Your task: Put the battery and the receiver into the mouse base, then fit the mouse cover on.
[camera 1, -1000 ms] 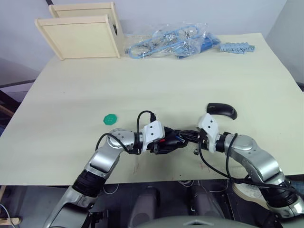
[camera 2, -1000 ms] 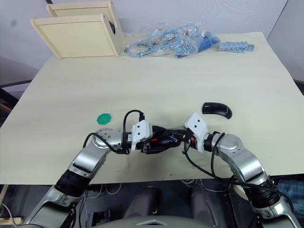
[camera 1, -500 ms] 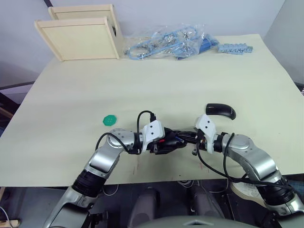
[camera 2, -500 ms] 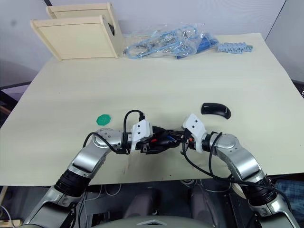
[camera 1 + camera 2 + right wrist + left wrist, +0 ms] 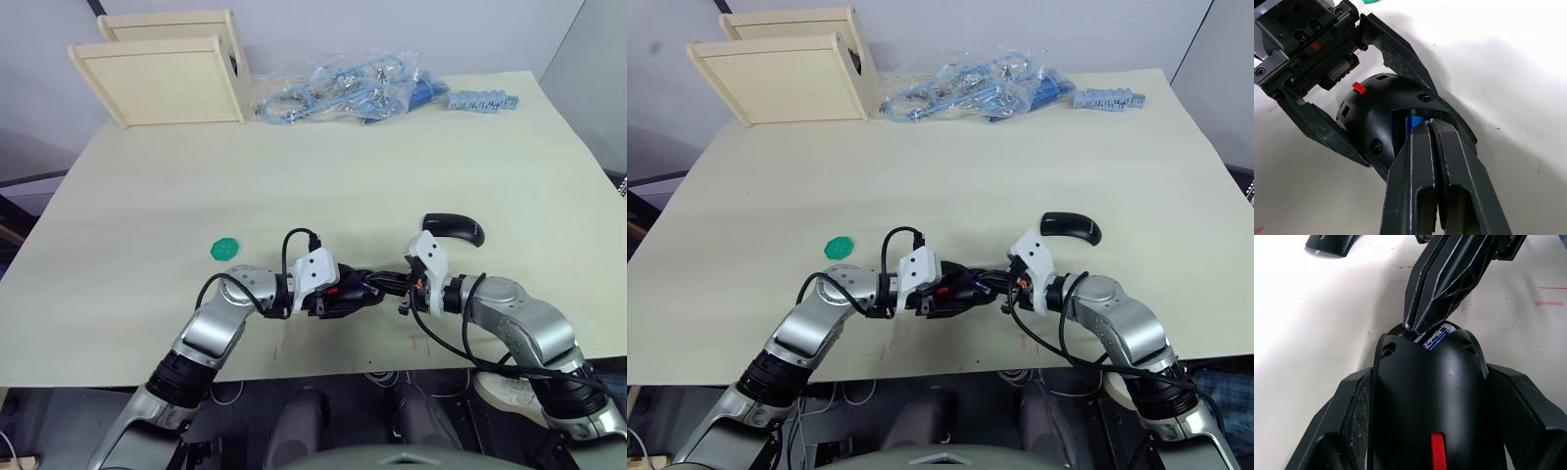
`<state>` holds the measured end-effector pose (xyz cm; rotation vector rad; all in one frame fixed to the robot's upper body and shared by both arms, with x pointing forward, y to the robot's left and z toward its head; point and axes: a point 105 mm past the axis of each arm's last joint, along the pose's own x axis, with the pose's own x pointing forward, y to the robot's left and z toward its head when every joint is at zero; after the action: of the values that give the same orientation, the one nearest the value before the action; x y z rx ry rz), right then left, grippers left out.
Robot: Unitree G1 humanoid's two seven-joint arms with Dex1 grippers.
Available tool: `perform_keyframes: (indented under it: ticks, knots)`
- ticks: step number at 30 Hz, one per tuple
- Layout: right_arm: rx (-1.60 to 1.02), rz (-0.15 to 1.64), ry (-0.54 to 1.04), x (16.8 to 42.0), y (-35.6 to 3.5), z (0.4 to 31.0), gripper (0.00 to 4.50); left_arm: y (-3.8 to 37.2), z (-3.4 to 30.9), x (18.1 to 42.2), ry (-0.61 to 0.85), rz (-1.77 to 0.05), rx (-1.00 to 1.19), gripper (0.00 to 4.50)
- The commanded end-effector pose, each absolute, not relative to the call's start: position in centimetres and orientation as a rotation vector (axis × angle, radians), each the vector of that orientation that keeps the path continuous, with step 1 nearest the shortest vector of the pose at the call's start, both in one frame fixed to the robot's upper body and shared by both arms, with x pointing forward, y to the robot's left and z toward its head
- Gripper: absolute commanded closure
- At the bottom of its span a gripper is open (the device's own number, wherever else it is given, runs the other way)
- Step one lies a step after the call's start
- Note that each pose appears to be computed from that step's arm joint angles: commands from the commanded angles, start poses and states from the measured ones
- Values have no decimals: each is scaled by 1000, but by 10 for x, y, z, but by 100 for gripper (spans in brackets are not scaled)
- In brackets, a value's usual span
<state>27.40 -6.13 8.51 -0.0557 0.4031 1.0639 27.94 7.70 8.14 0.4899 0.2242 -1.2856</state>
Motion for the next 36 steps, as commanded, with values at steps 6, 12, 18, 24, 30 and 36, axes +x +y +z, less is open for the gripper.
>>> perform_keyframes:
  ticks: [6,12,18,24,30,36]
  knots:
    - [116,1109,186,273,-57,144,442,79,82,275,237,-1296,512,159]
    - [-105,1080,102,262,-84,155,442,79,82,274,244,-1300,511,159]
    - [-173,1114,86,245,-104,155,450,82,85,274,242,-1301,496,58]
    - [-191,1065,123,241,-129,147,450,88,100,274,192,-1294,463,3]
    - [-188,1014,112,234,-148,143,450,113,119,265,185,-1290,394,3]
    - [-170,1010,121,227,-162,140,346,135,131,252,189,-1269,332,0]
